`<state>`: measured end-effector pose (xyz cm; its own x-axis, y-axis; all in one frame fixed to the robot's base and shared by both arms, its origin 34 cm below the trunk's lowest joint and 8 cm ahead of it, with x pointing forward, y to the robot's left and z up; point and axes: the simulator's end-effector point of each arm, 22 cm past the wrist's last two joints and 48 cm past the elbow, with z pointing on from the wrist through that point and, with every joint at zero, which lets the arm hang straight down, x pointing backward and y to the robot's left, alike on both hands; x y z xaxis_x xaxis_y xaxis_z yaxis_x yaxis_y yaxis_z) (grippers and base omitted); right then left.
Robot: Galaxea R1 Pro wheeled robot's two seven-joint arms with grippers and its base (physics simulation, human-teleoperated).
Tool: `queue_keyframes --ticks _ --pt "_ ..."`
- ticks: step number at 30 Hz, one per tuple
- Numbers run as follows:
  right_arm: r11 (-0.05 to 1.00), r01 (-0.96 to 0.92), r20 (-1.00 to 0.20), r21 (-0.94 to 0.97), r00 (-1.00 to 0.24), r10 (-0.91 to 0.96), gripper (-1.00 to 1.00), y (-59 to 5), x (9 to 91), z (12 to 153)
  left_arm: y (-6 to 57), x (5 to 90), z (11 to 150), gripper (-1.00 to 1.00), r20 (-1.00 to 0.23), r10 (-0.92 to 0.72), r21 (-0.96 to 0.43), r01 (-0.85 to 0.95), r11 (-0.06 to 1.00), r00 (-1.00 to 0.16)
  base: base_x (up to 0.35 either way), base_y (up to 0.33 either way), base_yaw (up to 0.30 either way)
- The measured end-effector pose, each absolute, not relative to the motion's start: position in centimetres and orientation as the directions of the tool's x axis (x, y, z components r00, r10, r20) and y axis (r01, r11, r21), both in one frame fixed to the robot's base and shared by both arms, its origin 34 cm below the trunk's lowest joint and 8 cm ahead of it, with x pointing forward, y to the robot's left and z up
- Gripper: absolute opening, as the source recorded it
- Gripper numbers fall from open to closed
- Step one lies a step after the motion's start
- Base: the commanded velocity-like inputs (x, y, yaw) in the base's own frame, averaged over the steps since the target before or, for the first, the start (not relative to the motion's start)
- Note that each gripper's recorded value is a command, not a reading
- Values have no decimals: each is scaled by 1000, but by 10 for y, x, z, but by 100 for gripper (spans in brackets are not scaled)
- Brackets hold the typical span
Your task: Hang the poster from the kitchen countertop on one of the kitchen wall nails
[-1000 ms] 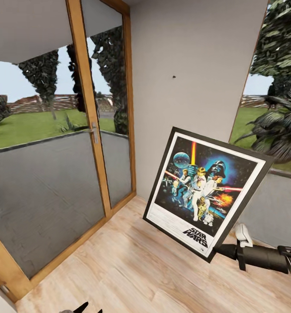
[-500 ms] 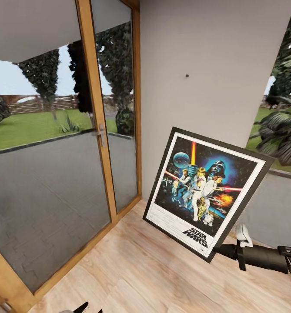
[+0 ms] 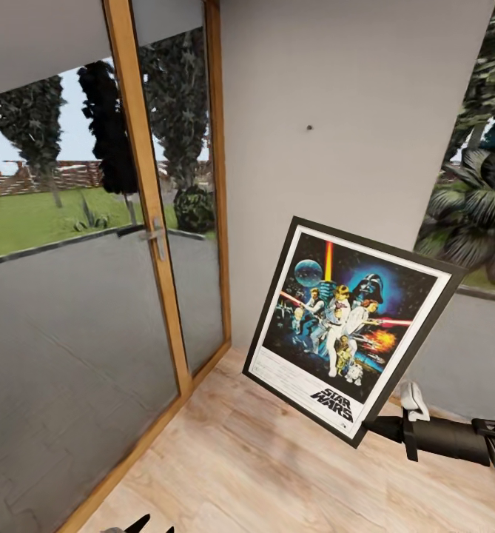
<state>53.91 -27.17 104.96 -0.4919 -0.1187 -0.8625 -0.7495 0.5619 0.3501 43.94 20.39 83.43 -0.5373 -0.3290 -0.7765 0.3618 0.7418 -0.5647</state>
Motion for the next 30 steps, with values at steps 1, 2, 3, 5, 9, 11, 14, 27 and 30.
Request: queue_keyframes --ticks 1,2,3,5,9,11,14,27,30 --pt "562 -749 -862 350 -492 -119 -100 -272 539 1050 204 439 834 100 -776 -329 -565 362 742 -537 247 271 -299" --pt "562 -750 -863 350 -492 -119 -100 -272 539 1050 204 439 834 100 -776 -329 -565 362 742 -537 247 271 -300" --pt "562 -750 -863 350 -492 -119 -100 -272 539 1050 204 439 834 100 -776 -329 -565 362 742 -537 247 271 -300" --pt "562 -750 -863 350 -492 -119 -100 -272 539 1050 204 439 834 100 -777 -329 -565 362 742 -537 247 272 -300" --pt "562 -749 -862 350 -492 -119 -100 -272 539 1050 204 439 834 100 -776 -329 -565 362 742 -537 247 274 -300" --pt "562 -749 -862 350 -492 -119 -100 -272 539 1049 204 439 834 100 -776 -329 -565 362 742 -537 247 276 -300" --pt "562 -749 -863 350 -492 -119 -100 -272 539 1050 204 439 834 100 -776 -330 -565 362 741 -537 247 278 -300" --pt "562 -750 -863 350 -492 -119 -100 -272 539 1050 204 439 834 100 -777 -329 -564 362 742 -537 243 283 -300" --pt "562 -750 -863 350 -492 -119 -100 -272 539 1050 204 440 834 100 -777 -329 -564 362 742 -537 238 284 -300"
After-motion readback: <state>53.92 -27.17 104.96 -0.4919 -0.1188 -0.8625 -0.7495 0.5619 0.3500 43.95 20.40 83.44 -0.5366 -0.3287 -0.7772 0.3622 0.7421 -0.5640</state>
